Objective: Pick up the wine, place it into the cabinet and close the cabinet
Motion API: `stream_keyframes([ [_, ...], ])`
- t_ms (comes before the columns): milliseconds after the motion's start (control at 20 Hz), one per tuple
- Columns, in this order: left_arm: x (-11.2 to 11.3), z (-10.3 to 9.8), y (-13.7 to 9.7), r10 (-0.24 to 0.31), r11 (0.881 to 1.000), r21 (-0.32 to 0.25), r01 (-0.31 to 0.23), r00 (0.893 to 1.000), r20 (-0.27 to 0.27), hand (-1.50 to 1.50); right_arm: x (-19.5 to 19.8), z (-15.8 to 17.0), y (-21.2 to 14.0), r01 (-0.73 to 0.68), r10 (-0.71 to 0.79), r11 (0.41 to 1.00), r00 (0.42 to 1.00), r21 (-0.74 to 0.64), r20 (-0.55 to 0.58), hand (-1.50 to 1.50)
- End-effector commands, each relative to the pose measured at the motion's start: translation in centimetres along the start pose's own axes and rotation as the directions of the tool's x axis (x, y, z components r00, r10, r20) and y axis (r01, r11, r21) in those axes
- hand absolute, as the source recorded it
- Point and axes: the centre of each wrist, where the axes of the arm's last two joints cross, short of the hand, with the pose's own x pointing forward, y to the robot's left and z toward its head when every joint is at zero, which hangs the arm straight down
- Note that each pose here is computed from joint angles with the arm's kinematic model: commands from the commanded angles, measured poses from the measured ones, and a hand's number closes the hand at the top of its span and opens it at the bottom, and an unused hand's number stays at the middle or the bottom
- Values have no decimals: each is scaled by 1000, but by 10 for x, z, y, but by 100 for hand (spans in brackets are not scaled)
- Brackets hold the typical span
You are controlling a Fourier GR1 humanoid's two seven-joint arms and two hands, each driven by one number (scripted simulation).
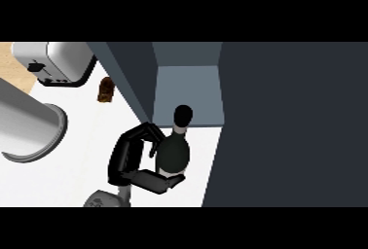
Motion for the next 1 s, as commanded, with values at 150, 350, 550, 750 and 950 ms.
stream_keyframes([
  [150,1,-25,-1,-75,997,26,75,997,-2,150,53,24,-14,87,-88,996,995,21,43,-150],
  [350,-13,-31,-15,-127,992,2,127,992,6,150,45,23,-9,103,-103,995,993,5,52,-150],
  [550,0,-70,-9,-105,994,4,105,994,-20,150,44,21,-13,89,-90,996,995,29,44,-150],
  [750,-13,-76,-6,-101,995,-7,101,994,-47,150,44,26,-11,91,-92,995,995,29,37,-150],
  [950,-15,-96,-17,-135,991,1,135,990,-40,150,40,23,-8,114,-116,993,992,36,44,-150],
])
